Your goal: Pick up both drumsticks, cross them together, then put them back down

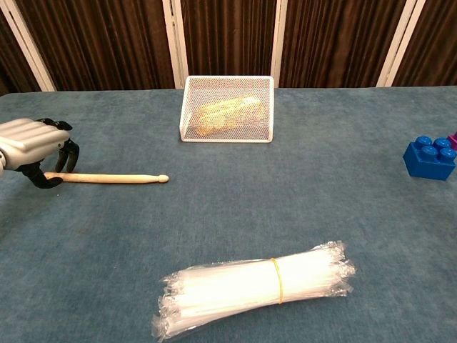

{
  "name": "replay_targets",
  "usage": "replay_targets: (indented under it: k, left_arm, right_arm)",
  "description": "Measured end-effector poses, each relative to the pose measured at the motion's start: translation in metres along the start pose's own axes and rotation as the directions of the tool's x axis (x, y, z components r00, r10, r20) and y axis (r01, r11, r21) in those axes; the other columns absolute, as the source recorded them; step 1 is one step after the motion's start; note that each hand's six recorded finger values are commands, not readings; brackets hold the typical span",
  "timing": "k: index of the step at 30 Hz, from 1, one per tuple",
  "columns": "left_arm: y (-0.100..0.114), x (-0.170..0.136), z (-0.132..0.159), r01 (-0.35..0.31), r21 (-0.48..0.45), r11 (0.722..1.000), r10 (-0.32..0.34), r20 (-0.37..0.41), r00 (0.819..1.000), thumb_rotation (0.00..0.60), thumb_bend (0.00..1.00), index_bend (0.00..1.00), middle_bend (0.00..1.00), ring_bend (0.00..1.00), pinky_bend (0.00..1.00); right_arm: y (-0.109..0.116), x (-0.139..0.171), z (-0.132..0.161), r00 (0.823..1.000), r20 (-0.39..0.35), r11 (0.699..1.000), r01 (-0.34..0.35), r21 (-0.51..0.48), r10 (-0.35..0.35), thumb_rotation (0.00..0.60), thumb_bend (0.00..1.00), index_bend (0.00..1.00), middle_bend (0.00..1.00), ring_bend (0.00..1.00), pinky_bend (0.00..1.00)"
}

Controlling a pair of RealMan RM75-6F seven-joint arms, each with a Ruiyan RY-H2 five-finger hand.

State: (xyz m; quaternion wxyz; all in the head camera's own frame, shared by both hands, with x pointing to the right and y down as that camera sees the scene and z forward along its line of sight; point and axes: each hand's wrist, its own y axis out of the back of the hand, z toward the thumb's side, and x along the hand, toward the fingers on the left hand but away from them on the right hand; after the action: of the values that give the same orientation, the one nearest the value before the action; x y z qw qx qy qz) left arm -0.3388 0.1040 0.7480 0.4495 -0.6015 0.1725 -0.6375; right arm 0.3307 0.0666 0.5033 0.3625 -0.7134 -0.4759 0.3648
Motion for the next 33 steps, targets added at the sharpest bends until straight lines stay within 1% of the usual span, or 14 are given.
replay_targets:
  k: [7, 12, 26, 33]
  left_arm:
    - [0.007, 0.003, 0.011, -0.028, -0.023, 0.999, 0.028, 0.01, 1.0, 0.6, 0.5, 0.46, 0.44, 0.03, 0.01]
    - [0.009, 0.003, 0.018, -0.034, -0.027, 0.999, 0.035, 0.02, 0.999, 0.6, 0.5, 0.47, 0.45, 0.03, 0.01]
    - [0.001, 0.004, 0.027, -0.014, 0.008, 1.0, 0.014, 0.03, 0.999, 0.6, 0.5, 0.49, 0.49, 0.05, 0.01]
    - [0.002, 0.004, 0.031, -0.019, 0.018, 1.0, 0.019, 0.036, 0.999, 0.6, 0.51, 0.51, 0.51, 0.05, 0.01]
  right_arm:
    - [-0.002, 0.0, -0.002, 1.0, 0.005, 1.0, 0.0, 0.007, 0.0, 0.6, 0.46, 0.69, 0.64, 0.49, 0.09]
    - [-0.002, 0.0, -0.005, 1.0, 0.011, 1.0, 0.003, 0.014, -0.003, 0.6, 0.46, 0.69, 0.65, 0.49, 0.09]
    - [-0.001, 0.005, -0.013, 1.0, 0.023, 1.0, 0.01, 0.02, -0.01, 0.6, 0.46, 0.69, 0.65, 0.49, 0.09]
    - [-0.001, 0.006, -0.016, 1.0, 0.024, 1.0, 0.012, 0.021, -0.013, 0.6, 0.46, 0.69, 0.65, 0.49, 0.09]
